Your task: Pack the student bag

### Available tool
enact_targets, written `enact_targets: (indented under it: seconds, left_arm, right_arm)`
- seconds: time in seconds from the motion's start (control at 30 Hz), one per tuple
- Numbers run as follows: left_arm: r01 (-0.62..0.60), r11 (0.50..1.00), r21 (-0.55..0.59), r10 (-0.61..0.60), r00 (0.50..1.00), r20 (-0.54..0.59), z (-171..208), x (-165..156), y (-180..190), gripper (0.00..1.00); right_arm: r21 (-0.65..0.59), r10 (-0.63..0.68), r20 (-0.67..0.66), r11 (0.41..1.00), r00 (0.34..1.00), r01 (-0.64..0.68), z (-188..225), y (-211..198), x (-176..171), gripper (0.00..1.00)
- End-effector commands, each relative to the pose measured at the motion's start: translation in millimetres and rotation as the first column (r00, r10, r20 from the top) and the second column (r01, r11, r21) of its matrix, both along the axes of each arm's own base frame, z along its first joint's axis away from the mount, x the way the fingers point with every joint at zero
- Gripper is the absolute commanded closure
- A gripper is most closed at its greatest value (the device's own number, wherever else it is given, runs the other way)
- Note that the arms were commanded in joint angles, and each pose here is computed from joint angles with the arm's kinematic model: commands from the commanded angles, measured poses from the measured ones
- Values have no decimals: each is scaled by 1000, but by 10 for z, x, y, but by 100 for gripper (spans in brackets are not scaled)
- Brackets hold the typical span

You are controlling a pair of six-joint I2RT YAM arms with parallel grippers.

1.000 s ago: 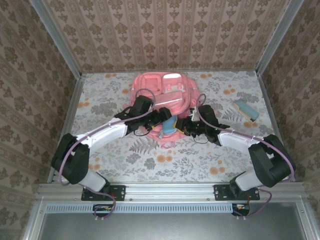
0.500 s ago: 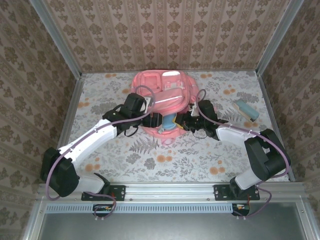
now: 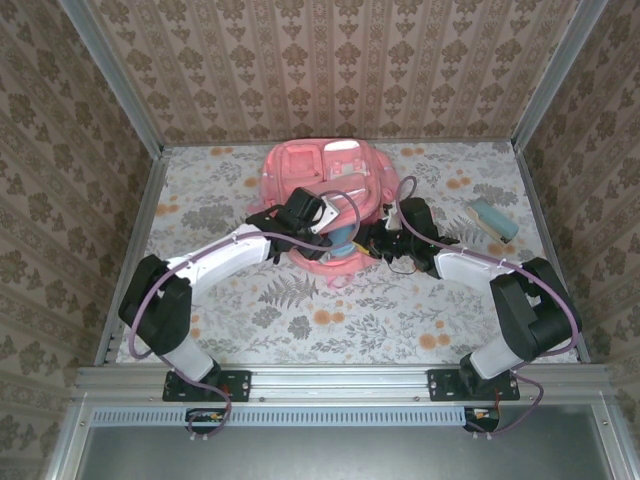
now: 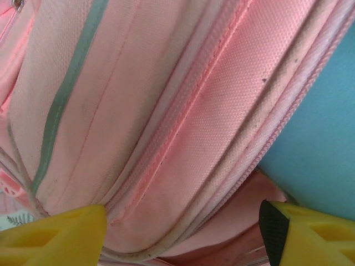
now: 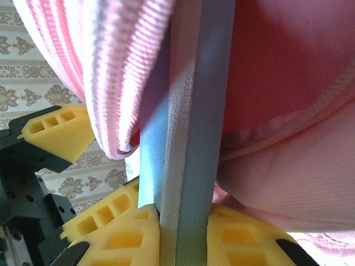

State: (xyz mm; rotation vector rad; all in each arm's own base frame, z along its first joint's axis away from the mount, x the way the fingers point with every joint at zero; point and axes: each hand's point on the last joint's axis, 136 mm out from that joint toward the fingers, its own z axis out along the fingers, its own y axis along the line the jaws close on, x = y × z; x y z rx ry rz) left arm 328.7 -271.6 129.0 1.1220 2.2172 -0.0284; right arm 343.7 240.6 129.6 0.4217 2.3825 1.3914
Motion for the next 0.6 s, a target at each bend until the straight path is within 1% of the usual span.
enact_targets:
  seconds: [0.0,0.07,0.17,0.27,0.37,0.43,0.5,0.57]
  left_arm:
    - [30,999,27,-33,994,104,151,264,-27,21]
    - [43,998,37,-47,992,115,103,304,-57,17]
    - [29,998,53,-37,987,155,84,412,-65,17]
    - [13,998,55,-24,978,208,151,523,-70,21]
    - [-11,999,41,-1,961,277,286,628,-72,31]
    - [-15,999,33,4,949,314,383,662,-71,35]
    - [-12,1000,25,3,943,333,448,661,-67,35]
    - [-8,1000,25,-1,940,340,477,657,-59,32]
  right_arm:
    - [20,-51,77,999,996,49,255,-90,163,86]
    - [23,-54,79,998,995,52,267,-103,157,86]
    - [22,-60,83,998,995,58,279,-130,151,86]
    - [20,-66,82,998,994,65,282,-155,153,86]
    - [17,-69,83,998,994,68,281,-166,157,86]
    - [15,-72,85,997,994,71,277,-175,164,86]
    - [14,-75,85,997,994,75,277,-178,168,86]
    - [13,-74,84,997,994,74,277,-177,169,86]
